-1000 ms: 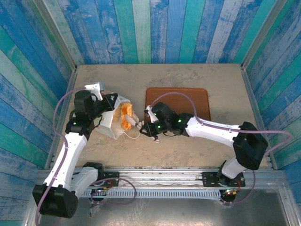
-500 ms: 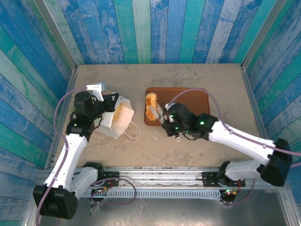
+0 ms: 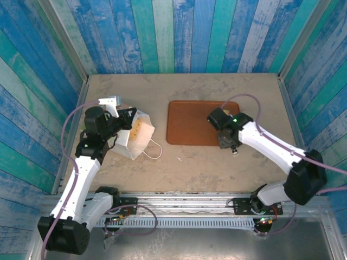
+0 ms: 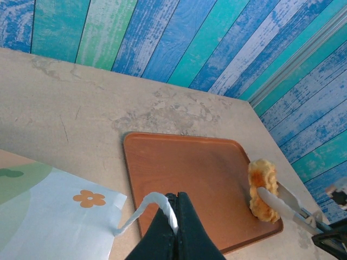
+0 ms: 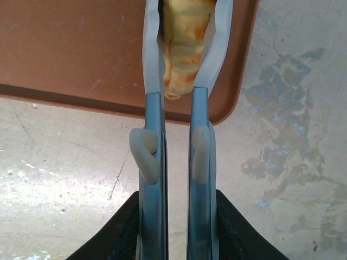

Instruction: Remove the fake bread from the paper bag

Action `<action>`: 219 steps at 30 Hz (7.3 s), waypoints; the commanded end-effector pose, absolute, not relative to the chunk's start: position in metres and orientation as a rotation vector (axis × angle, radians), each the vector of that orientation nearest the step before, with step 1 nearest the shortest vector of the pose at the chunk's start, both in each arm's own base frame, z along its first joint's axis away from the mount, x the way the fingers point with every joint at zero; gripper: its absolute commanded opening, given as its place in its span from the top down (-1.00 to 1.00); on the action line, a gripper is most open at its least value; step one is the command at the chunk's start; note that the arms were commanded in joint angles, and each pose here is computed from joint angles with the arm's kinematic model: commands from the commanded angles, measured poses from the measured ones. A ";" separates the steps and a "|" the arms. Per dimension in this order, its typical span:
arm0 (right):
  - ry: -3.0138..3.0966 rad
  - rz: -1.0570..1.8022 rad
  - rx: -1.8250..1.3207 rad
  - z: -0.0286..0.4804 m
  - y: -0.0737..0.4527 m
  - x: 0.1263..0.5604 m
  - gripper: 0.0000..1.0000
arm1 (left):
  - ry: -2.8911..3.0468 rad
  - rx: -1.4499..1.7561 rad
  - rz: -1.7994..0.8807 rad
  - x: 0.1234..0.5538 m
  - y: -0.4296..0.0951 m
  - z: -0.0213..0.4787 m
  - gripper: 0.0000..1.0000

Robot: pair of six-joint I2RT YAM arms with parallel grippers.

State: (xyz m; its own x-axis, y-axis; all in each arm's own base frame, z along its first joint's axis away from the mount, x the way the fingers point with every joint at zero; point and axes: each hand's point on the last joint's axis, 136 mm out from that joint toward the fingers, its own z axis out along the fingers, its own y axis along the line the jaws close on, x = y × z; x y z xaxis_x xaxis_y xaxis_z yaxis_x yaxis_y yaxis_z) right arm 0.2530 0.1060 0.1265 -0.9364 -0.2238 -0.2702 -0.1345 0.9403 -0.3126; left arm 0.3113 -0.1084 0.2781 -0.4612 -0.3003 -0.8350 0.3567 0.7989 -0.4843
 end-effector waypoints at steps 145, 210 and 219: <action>2.414 0.577 0.139 0.197 0.122 0.330 -0.06 | 1.747 -0.053 -0.701 0.300 -0.067 0.301 1.00; 2.598 1.223 -0.337 0.110 0.481 0.218 -0.01 | 1.811 0.053 -0.828 0.302 -0.089 0.286 1.00; 2.631 1.194 -0.355 0.100 0.490 0.222 0.15 | 1.815 0.047 -0.829 0.303 -0.089 0.285 1.00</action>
State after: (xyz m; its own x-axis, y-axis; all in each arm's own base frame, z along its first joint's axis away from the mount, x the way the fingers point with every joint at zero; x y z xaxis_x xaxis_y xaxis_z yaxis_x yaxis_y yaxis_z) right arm 0.2211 0.4814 0.0862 -0.9507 -0.1200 -0.2859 -0.2914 0.6607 0.6917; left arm 0.3017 -0.0881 0.2766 -0.4358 -0.3496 -0.8294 0.3836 0.7614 -0.5226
